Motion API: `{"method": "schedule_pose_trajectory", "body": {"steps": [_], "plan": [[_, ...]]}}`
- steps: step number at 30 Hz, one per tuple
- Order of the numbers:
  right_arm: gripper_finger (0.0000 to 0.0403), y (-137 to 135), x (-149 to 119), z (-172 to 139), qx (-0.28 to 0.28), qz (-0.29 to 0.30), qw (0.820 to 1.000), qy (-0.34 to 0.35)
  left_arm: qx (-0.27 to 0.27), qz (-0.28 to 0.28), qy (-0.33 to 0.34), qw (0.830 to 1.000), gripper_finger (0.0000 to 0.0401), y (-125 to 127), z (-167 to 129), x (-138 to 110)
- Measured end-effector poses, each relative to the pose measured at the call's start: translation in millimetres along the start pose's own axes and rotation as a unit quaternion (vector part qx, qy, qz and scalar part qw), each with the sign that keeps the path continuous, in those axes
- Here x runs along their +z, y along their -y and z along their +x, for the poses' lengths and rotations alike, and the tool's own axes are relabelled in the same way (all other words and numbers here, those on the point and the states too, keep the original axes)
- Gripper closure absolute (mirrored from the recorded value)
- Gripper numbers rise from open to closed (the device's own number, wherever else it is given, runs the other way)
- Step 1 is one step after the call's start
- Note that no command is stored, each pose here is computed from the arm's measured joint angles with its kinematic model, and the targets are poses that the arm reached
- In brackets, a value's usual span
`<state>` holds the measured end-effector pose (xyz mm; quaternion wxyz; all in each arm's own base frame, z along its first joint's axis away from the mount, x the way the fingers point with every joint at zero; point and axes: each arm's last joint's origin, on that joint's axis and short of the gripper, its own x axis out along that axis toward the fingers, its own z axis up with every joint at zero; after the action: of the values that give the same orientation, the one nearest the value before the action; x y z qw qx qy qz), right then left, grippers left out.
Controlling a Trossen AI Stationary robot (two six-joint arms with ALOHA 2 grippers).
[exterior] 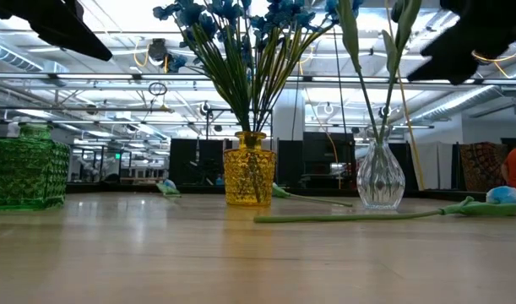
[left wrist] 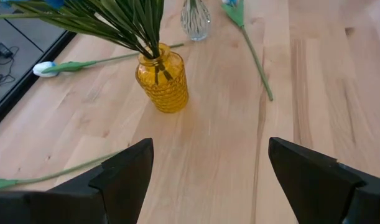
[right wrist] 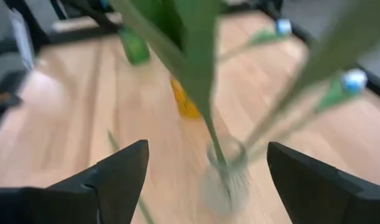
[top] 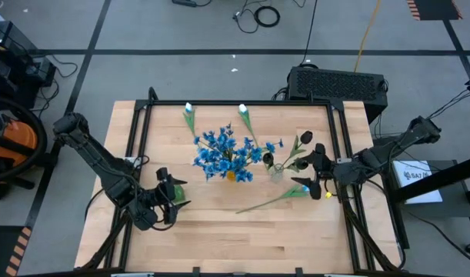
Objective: Sort flowers into vase by color
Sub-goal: Adjust the transparent vase on the table
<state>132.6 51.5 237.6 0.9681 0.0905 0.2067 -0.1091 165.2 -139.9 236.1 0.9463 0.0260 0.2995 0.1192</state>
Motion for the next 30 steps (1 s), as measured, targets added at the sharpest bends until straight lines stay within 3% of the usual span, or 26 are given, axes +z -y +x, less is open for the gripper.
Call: {"method": "schedule_pose_trajectory", "body": {"steps": [7, 20, 24, 30], "plan": [[0.0089, 9.7, -24.5, 4.2, -0.079, 0.02, 0.994, -0.068, 0.001, -0.006, 0.001, 1.0, 0.0076, -0.1, 0.0, 0.0], [0.0096, 12.7, -74.5, 36.9, -0.078, 0.0, 0.995, -0.058, 0.004, -0.008, 0.004, 1.0, 0.0076, -0.3, -0.1, 0.3], [0.014, 15.0, -78.5, 43.8, -0.097, -0.01, 0.993, -0.068, 0.007, -0.007, 0.006, 1.0, 0.0076, -0.4, -0.1, 0.4], [0.0242, 14.5, -83.6, 55.3, -0.114, -0.026, 0.99, -0.083, 0.008, -0.006, 0.007, 1.0, 0.0076, -0.5, -0.1, 0.5]]}}
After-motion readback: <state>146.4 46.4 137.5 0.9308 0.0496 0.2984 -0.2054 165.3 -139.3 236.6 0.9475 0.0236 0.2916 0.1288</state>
